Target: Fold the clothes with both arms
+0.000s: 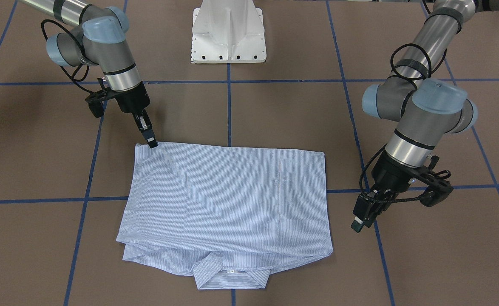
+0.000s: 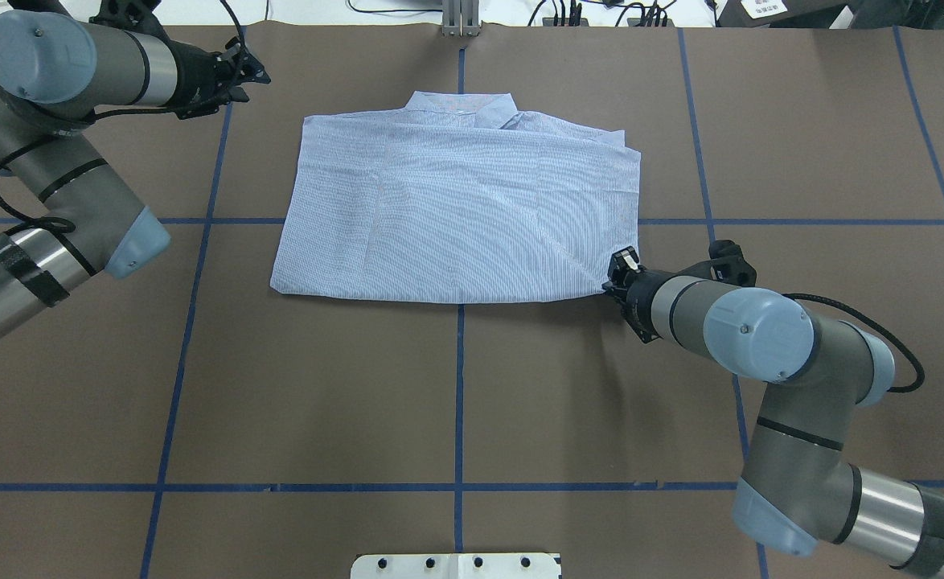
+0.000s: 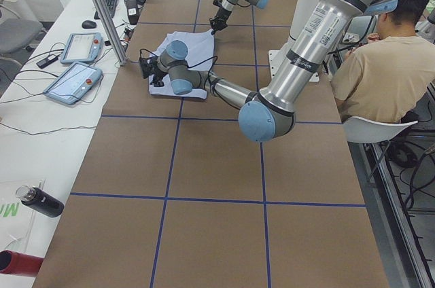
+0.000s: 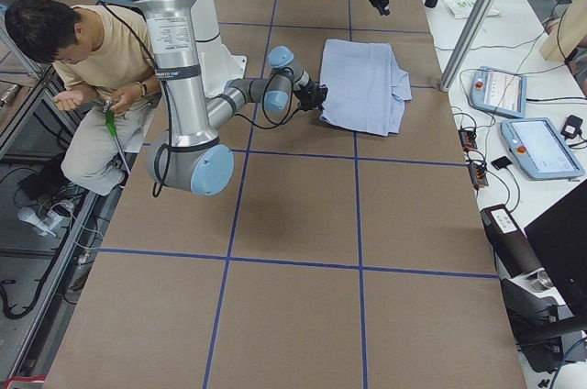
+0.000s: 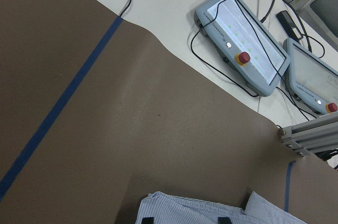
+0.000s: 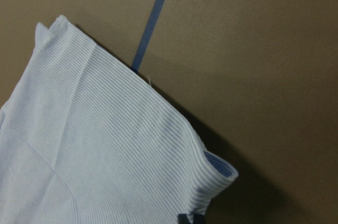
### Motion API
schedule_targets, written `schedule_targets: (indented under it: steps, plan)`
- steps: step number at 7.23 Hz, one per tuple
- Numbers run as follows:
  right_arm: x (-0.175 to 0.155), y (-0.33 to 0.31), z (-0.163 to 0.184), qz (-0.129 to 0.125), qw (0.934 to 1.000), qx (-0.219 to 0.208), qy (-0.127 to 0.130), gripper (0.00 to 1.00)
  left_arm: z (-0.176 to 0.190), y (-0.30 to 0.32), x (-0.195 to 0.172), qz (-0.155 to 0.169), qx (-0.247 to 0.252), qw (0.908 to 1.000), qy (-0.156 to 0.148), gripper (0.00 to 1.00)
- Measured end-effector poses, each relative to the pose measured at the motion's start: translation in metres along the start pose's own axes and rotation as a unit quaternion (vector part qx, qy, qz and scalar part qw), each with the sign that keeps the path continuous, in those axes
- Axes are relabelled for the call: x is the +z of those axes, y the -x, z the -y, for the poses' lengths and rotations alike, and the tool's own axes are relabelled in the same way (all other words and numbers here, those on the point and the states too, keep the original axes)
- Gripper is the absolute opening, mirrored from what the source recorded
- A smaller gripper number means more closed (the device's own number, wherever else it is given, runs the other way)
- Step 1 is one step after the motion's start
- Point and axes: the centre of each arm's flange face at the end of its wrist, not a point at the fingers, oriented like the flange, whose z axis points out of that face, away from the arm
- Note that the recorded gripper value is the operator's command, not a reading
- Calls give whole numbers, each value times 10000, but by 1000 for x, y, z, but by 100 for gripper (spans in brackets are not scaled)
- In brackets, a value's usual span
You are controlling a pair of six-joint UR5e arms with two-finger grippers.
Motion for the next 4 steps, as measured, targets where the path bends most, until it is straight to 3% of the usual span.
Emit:
schedule_targets:
  steps: [2,3,4]
  plan:
    - [-38,-38,-34,-264,9987,-217,375,0,-1,-2,-1,-18,2,10000,12,50]
    - [-63,-66,-64,-606,9956,-446,556,0,-3,-6,-4,-65,10,10000,34,50]
    - [-89,-100,-101,-1056,9887,-762,740,12,-9,-8,-13,-151,16,9999,80,50]
